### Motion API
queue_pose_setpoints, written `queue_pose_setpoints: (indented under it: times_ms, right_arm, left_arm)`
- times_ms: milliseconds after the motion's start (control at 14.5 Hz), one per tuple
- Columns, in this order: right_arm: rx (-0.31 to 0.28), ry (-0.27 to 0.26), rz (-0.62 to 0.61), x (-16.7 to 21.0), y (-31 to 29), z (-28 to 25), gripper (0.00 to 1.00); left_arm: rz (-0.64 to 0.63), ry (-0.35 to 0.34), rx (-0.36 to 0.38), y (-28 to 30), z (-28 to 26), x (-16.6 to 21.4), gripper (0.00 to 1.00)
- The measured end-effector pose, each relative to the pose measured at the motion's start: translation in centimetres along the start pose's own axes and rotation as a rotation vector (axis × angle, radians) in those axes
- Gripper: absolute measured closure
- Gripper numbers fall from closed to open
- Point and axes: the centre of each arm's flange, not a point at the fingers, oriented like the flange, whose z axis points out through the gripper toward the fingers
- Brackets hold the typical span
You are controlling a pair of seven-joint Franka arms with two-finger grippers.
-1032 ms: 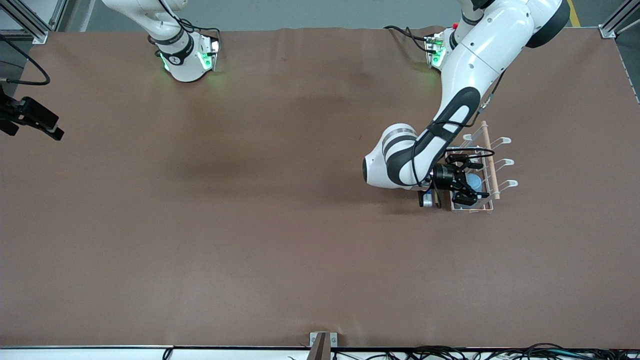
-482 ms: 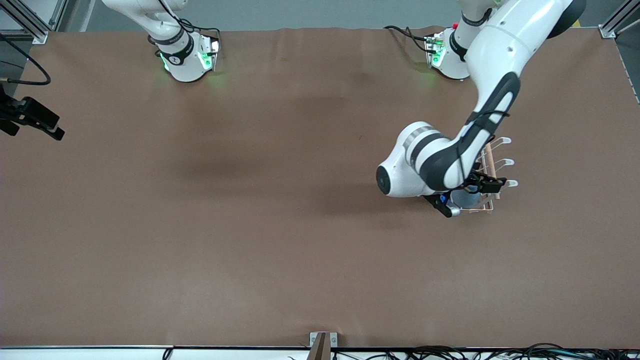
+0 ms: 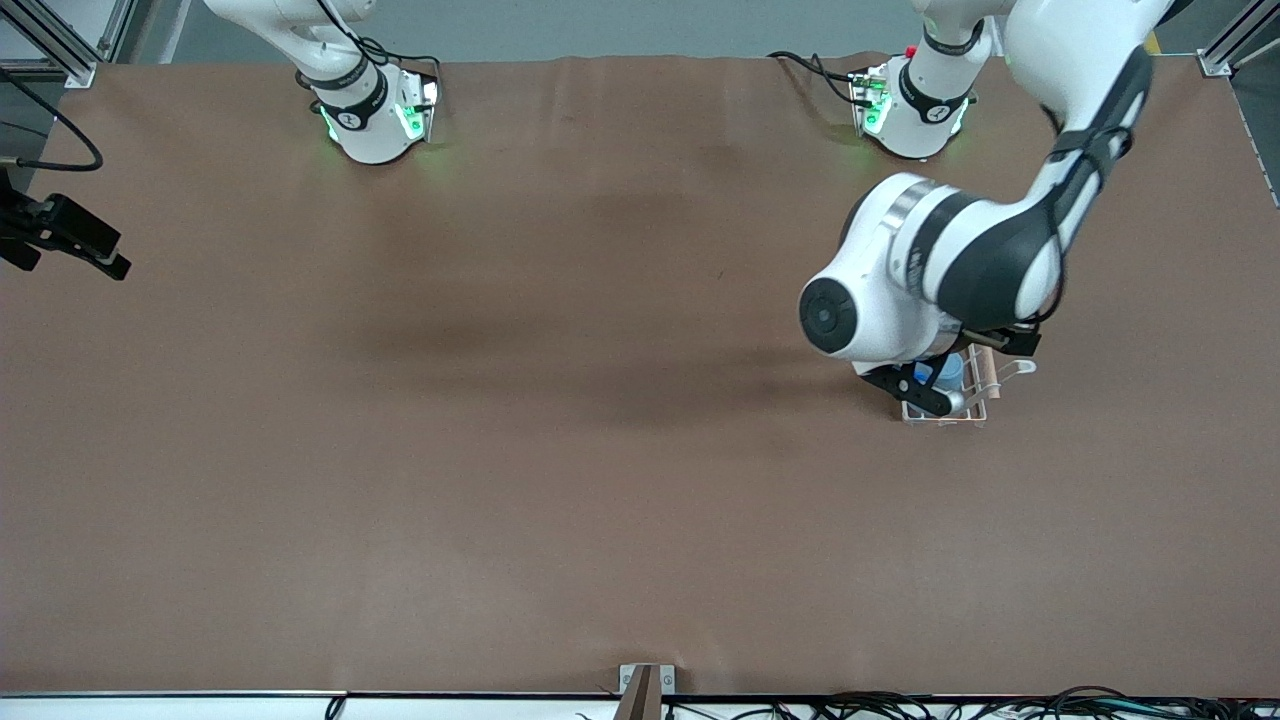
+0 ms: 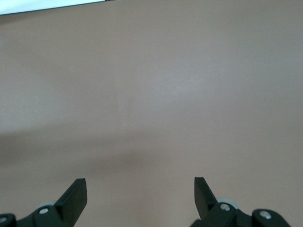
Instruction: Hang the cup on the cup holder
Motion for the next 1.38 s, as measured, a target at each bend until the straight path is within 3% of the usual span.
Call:
queue_pose_setpoints:
  times_ms: [206, 482, 688, 894, 1170, 1376]
  right_arm:
    - [-0.001, -0.007, 0.002, 0.0, 0.1, 0.1, 0.00]
    - [-0.001, -0.013, 0.003, -0.1, 0.2, 0.2, 0.00]
    - [-0.002, -0.015, 0.004, -0.1, 0.2, 0.2, 0.00]
    - [-0.002, -0.020, 0.005, -0.1, 0.3, 0.3, 0.00]
    - [-0.002, -0.021, 0.006, -0.1, 0.3, 0.3, 0.00]
    - [-0.002, -0.021, 0.007, -0.1, 0.4, 0.3, 0.00]
  left_arm:
    - [-0.035, 0.120, -0.173, -4.1, -3.1, -3.0, 0.00]
    - [-0.112, 0.193, -0.294, -7.0, -5.3, -4.0, 0.00]
    - [-0.256, 0.291, -0.432, -11.6, -5.8, -5.9, 0.00]
    - [-0.402, 0.368, -0.550, -17.1, -6.1, -10.8, 0.00]
    - [-0.490, 0.425, -0.655, -20.3, -6.7, -17.2, 0.00]
    - [-0.511, 0.438, -0.685, -20.6, -6.2, -20.8, 0.00]
